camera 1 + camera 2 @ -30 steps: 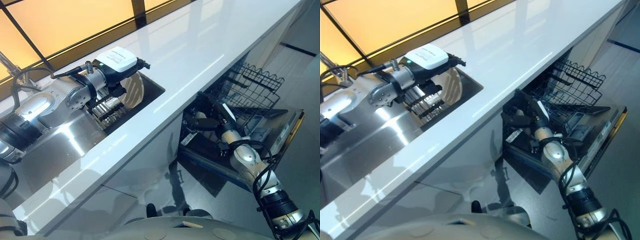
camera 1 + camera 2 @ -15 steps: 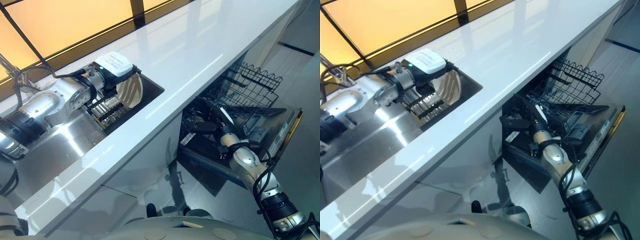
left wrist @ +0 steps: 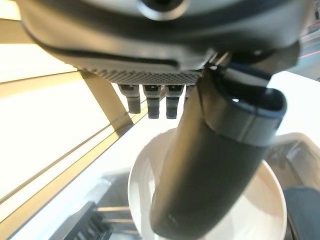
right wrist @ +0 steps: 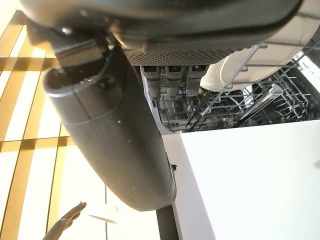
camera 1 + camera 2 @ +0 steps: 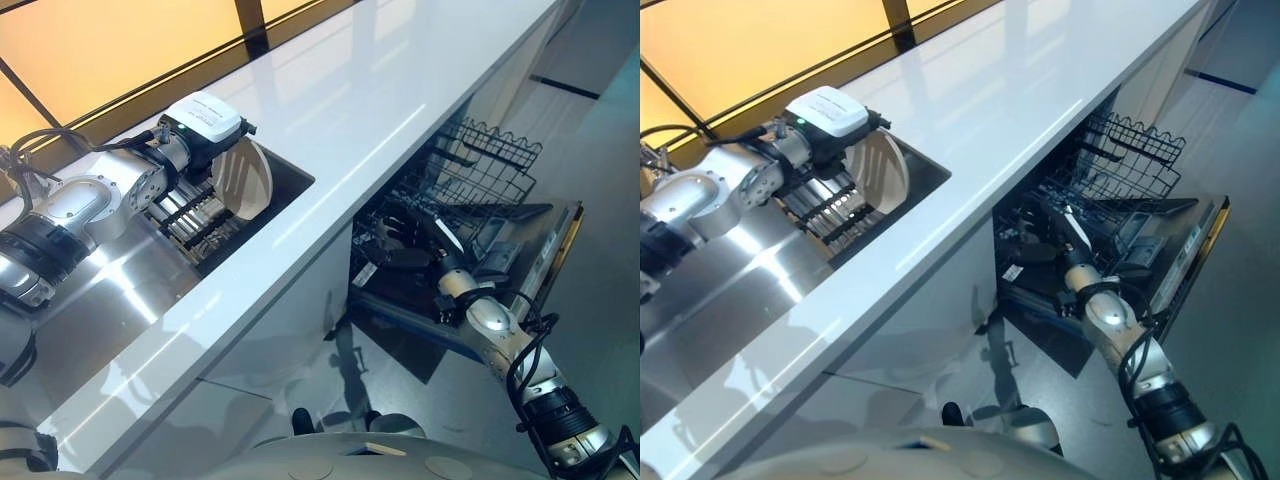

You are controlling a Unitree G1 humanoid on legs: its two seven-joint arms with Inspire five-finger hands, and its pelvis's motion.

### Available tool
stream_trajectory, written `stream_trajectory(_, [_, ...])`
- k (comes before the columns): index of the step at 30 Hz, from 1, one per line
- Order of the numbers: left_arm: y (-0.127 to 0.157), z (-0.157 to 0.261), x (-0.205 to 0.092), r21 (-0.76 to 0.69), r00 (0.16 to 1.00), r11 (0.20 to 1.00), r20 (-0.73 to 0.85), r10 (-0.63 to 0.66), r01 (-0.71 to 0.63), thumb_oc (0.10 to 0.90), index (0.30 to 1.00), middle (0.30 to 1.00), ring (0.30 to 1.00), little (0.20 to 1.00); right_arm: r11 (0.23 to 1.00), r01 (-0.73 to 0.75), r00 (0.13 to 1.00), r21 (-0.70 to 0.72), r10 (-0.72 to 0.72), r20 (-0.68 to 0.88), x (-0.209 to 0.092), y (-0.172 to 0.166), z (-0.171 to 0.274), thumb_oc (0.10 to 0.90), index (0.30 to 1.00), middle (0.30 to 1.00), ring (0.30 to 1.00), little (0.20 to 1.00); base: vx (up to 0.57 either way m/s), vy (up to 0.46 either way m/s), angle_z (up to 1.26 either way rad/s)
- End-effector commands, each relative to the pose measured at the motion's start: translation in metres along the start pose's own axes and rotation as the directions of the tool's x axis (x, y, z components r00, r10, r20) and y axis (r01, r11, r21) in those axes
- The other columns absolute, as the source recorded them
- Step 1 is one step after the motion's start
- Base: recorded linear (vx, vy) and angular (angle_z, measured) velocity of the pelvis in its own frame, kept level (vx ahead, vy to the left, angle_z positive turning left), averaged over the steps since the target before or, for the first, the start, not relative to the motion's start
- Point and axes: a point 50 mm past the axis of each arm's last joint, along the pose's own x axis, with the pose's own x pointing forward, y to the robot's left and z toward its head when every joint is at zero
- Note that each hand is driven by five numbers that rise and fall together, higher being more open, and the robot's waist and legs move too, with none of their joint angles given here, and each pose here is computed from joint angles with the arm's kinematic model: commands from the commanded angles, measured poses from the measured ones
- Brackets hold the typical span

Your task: Pick up plates and place into dishwasher.

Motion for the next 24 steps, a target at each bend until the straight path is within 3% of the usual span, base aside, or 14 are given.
stream_trajectory(1, [0.069,-0.039,0.005,0.089,0.952,0.968,-0.178,0.249,-0.236,0.8,0.9,0.9,0.9,0.9,0.999,-0.017,0.973,-0.03,0.024,0.231,-0.001,-0.008,0.051,0.8,0.9,0.9,0.9,0.9,0.03,0.017,-0.01])
stream_trajectory(13, [0.073,-0.038,0.007,0.097,0.939,0.959,-0.196,0.281,-0.267,0.8,0.9,0.9,0.9,0.9,0.999,-0.026,0.976,-0.029,0.032,0.216,-0.003,-0.007,0.05,0.8,0.9,0.9,0.9,0.9,0.06,0.023,-0.07])
stream_trajectory(24, [0.059,-0.047,0.008,0.083,0.946,0.98,-0.258,0.197,-0.182,0.8,0.9,0.9,0.9,0.9,0.998,-0.046,0.98,-0.041,0.053,0.19,-0.008,-0.008,0.046,0.8,0.9,0.9,0.9,0.9,0.07,0.039,-0.08])
